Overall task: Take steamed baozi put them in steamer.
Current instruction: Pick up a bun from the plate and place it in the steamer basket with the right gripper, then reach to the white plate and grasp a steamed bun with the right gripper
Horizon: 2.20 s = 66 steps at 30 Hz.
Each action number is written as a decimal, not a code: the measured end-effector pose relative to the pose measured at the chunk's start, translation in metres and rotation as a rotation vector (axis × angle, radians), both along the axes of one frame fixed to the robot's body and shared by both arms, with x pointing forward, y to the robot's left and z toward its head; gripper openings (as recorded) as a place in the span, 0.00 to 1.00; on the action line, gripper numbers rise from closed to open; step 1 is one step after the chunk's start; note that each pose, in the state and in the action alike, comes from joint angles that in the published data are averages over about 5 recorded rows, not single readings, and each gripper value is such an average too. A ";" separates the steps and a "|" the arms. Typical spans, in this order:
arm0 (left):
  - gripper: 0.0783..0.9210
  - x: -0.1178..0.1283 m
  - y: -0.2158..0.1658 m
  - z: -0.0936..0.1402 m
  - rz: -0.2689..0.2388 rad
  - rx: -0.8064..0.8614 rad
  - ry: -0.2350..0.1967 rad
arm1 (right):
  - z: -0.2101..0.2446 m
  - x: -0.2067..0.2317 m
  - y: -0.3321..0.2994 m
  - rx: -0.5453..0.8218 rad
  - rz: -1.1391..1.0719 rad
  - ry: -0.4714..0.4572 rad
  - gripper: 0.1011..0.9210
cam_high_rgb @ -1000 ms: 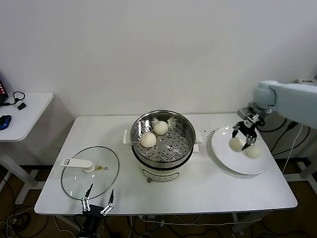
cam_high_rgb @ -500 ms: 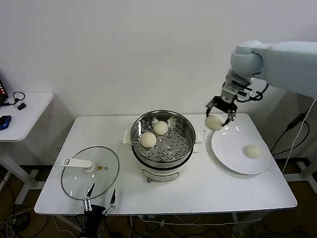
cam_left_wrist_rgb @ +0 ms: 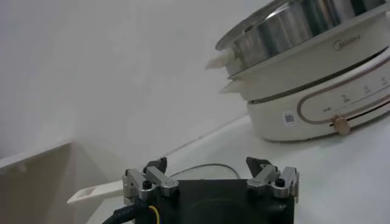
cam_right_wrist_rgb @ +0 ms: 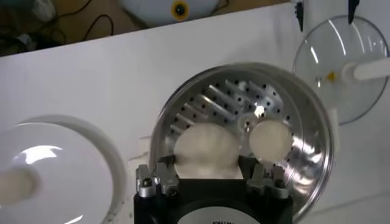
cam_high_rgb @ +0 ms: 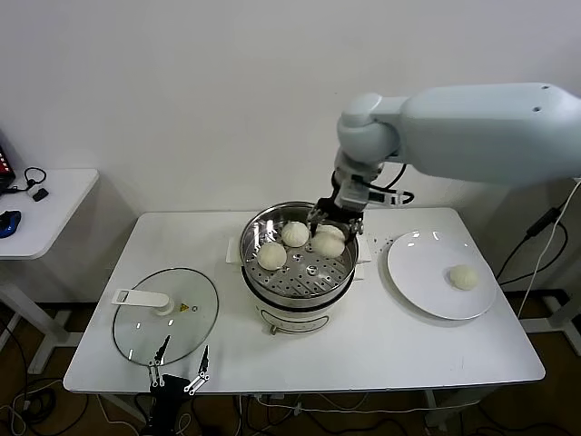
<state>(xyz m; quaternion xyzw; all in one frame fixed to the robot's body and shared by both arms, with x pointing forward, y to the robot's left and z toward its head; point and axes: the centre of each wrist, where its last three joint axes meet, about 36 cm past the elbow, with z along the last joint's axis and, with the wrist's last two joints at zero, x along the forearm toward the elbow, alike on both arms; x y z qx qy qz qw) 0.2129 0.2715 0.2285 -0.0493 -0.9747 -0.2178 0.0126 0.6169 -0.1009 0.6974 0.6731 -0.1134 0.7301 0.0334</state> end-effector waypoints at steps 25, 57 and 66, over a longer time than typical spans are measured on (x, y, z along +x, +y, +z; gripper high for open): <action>0.88 0.004 0.005 -0.007 0.013 -0.006 0.012 | -0.091 0.014 0.068 -0.037 0.099 0.073 0.72; 0.88 0.003 0.005 -0.004 0.012 -0.008 0.007 | -0.058 0.041 0.050 -0.062 0.058 0.094 0.88; 0.88 0.005 0.003 -0.003 0.005 -0.010 0.003 | -0.019 0.064 -0.010 -0.062 -0.178 0.043 0.88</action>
